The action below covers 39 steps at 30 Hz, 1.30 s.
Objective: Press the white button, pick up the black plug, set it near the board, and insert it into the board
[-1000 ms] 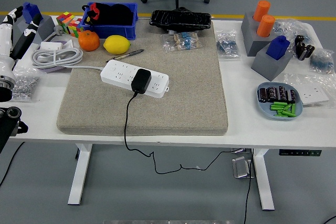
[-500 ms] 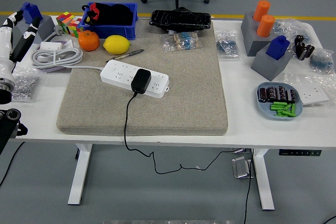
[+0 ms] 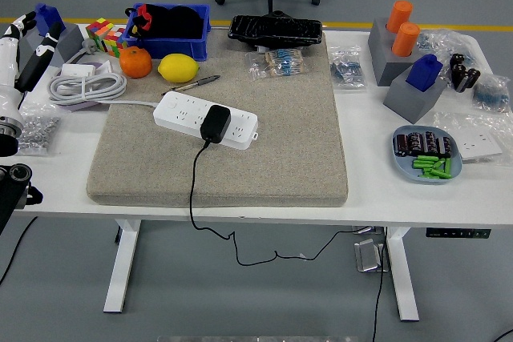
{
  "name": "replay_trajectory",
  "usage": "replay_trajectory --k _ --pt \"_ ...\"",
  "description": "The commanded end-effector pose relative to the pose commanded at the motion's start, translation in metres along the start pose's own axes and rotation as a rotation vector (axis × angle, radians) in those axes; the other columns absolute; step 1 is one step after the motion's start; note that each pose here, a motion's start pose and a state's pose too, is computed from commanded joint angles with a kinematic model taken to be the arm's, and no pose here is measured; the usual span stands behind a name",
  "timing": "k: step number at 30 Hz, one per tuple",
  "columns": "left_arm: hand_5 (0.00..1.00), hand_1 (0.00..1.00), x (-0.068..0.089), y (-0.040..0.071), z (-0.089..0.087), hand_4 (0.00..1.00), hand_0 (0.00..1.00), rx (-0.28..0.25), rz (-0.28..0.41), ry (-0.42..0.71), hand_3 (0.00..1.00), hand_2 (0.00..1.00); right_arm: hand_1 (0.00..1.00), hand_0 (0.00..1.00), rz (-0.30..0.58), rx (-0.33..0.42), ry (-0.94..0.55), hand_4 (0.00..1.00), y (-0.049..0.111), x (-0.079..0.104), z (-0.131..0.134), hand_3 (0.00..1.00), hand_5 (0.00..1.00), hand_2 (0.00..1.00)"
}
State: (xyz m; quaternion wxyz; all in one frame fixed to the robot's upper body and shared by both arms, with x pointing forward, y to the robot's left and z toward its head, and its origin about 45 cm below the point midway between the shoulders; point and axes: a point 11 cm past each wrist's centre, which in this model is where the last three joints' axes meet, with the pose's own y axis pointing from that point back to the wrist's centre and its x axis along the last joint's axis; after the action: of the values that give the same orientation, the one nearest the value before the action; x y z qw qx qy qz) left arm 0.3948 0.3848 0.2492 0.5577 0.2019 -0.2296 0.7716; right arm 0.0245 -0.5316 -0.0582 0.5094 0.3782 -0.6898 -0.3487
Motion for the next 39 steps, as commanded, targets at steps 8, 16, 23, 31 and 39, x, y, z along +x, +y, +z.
replay_trajectory --k 8,16,23,31,39 --pt "0.998 0.958 0.0005 0.0009 -0.0013 0.907 0.998 0.004 0.001 0.002 0.924 0.913 0.727 0.854 0.001 0.000 0.003 0.854 0.0001 0.0008 0.0003 0.682 0.478 0.716" --pt "0.998 0.957 0.0016 0.0001 0.0007 0.906 0.998 -0.002 0.005 0.004 0.923 0.913 0.727 0.854 0.003 -0.004 0.005 0.853 0.0002 0.0022 0.0020 0.682 0.478 0.715" --pt "0.998 0.957 0.0006 0.0003 0.0004 0.902 0.998 0.000 0.004 0.006 0.923 0.912 0.727 0.854 0.004 -0.003 0.003 0.852 0.0002 0.0028 0.0016 0.683 0.477 0.716" --pt "0.998 0.956 0.0017 0.0001 0.0005 0.895 0.998 0.001 0.007 0.009 0.922 0.913 0.727 0.854 0.006 0.000 0.008 0.852 0.0001 0.0039 -0.0005 0.683 0.477 0.715" --pt "0.998 0.956 0.0013 0.0006 0.0017 0.893 0.998 -0.002 0.006 0.011 0.921 0.913 0.726 0.854 0.006 -0.003 0.006 0.852 0.0001 0.0035 0.0013 0.683 0.477 0.714"
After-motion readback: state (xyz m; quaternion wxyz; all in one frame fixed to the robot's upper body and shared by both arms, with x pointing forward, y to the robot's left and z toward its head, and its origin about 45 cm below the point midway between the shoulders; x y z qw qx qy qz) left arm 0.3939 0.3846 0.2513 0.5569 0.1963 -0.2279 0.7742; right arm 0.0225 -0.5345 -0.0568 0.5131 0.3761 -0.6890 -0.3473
